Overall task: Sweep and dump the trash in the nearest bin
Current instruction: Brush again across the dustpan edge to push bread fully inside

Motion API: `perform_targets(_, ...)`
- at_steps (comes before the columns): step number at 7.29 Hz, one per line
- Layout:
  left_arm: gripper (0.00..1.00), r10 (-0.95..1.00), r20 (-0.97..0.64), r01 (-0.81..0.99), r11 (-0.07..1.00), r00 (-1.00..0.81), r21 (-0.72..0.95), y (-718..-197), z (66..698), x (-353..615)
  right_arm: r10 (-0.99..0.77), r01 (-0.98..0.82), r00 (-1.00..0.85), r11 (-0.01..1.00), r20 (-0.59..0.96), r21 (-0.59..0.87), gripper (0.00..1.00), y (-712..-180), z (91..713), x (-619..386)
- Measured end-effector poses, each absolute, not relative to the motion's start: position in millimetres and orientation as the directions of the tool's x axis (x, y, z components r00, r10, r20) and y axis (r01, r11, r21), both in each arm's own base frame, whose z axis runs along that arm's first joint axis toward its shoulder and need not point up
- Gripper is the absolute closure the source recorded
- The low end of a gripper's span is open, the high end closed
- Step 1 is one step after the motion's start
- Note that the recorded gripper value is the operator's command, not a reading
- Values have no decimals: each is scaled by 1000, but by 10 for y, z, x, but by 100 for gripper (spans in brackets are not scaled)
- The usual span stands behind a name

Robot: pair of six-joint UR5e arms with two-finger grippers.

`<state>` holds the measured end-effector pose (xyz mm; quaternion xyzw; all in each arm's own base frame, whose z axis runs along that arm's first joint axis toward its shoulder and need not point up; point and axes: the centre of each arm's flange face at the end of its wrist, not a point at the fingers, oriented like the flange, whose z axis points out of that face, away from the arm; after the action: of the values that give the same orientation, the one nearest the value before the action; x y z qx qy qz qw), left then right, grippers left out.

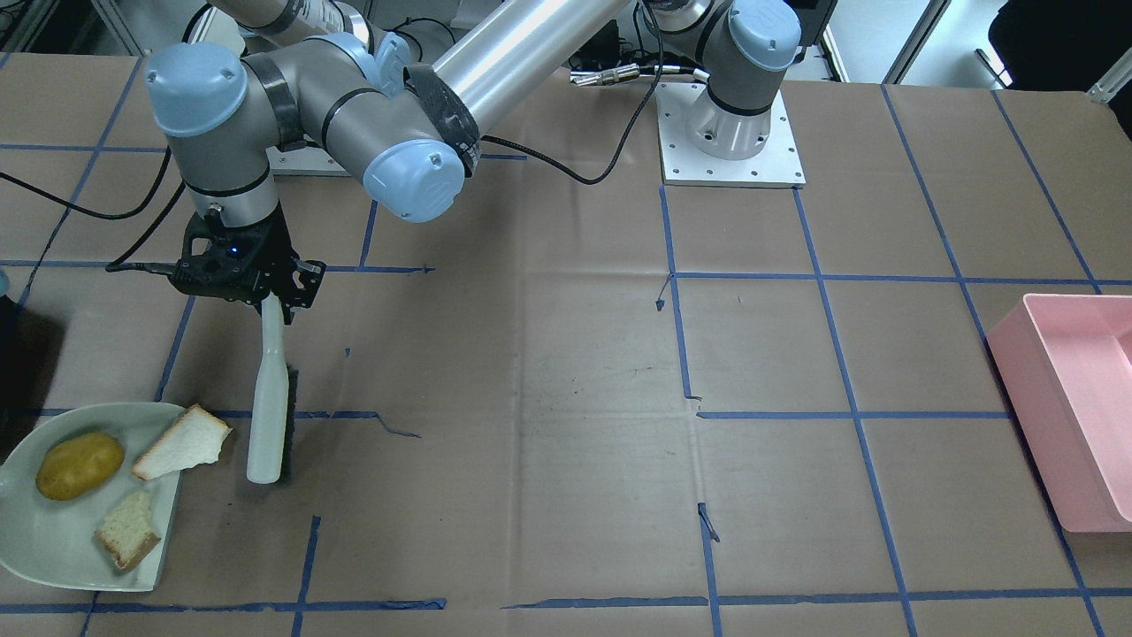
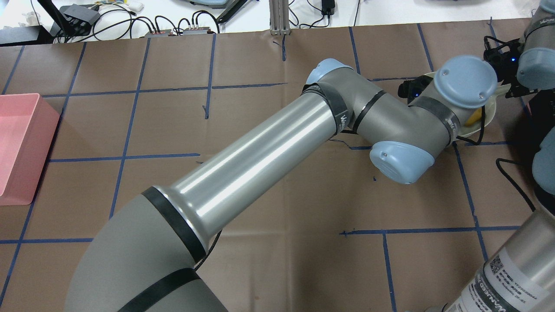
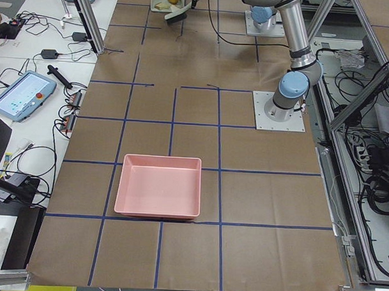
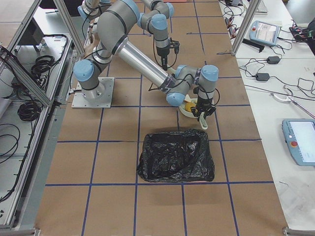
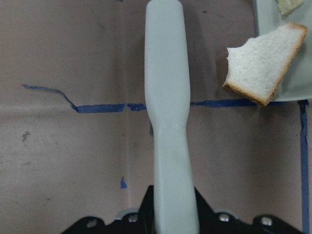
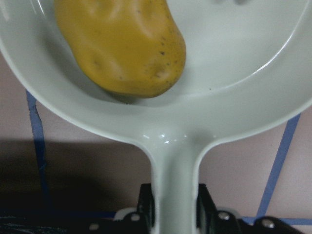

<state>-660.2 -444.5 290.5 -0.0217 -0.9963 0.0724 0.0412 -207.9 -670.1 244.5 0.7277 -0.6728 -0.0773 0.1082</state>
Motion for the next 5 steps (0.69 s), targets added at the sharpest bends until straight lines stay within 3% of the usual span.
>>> perform_targets(5, 100, 42, 172, 23, 993, -984, -116, -4227, 2614, -7303, -995, -964, 97, -87, 26, 253, 100, -6715, 2386, -2072)
